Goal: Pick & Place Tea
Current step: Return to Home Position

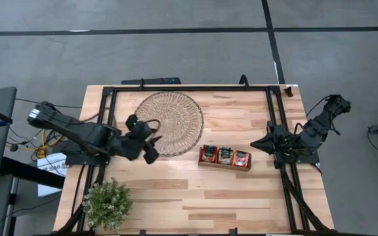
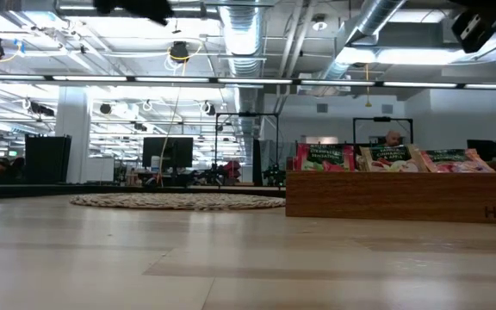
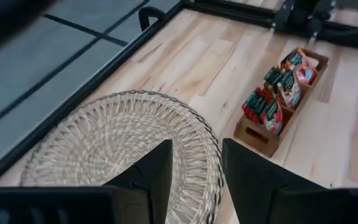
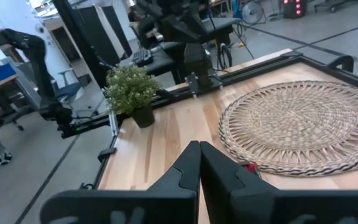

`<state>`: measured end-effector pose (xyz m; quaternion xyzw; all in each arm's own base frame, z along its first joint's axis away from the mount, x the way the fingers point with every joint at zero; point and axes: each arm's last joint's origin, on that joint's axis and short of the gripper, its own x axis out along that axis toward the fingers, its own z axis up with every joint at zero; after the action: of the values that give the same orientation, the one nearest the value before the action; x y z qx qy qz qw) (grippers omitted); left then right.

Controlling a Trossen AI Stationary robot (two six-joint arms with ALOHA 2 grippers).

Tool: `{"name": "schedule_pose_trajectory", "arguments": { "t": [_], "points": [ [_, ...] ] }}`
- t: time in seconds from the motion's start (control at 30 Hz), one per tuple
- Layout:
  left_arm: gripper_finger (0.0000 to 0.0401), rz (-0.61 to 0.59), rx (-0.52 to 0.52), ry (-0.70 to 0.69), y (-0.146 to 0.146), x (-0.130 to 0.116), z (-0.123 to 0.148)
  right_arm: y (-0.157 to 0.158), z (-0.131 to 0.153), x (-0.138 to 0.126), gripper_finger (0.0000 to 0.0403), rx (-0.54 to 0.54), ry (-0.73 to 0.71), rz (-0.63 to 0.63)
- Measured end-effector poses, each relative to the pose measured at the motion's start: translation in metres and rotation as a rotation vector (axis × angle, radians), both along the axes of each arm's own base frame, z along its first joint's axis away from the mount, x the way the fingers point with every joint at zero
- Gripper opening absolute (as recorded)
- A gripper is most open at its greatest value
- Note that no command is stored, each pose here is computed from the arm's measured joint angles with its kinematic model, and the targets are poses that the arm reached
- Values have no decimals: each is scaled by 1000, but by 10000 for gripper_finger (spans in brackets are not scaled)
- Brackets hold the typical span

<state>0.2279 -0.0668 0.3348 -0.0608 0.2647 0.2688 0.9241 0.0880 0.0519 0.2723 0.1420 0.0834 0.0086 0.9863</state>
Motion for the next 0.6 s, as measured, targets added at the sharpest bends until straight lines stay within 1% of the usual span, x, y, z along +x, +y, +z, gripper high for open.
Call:
{"name": "schedule_pose_trajectory", "arguments": {
  "t": [0.1, 0.2, 0.27, 0.4, 0.5, 0.6],
  "points": [
    [133, 13, -28, -57, 10, -20, -20, -1, -1, 0, 1, -4, 7, -6],
    [133, 35, -76, -119, 18, -36, -41, -1, -2, 0, 1, -16, 14, -3],
    [133, 28, -112, -174, 23, -46, -53, -1, -2, -1, 1, -30, 20, -7],
    [133, 36, -156, -260, 34, -62, -76, -2, 1, 0, 1, -2, -14, -53],
    [133, 26, -176, -341, 40, -70, -87, -2, 5, -2, 1, -16, -46, -9],
    [133, 2, -177, -386, 46, -77, -97, -4, 12, -4, 1, -56, -111, 24]
  ]
}}
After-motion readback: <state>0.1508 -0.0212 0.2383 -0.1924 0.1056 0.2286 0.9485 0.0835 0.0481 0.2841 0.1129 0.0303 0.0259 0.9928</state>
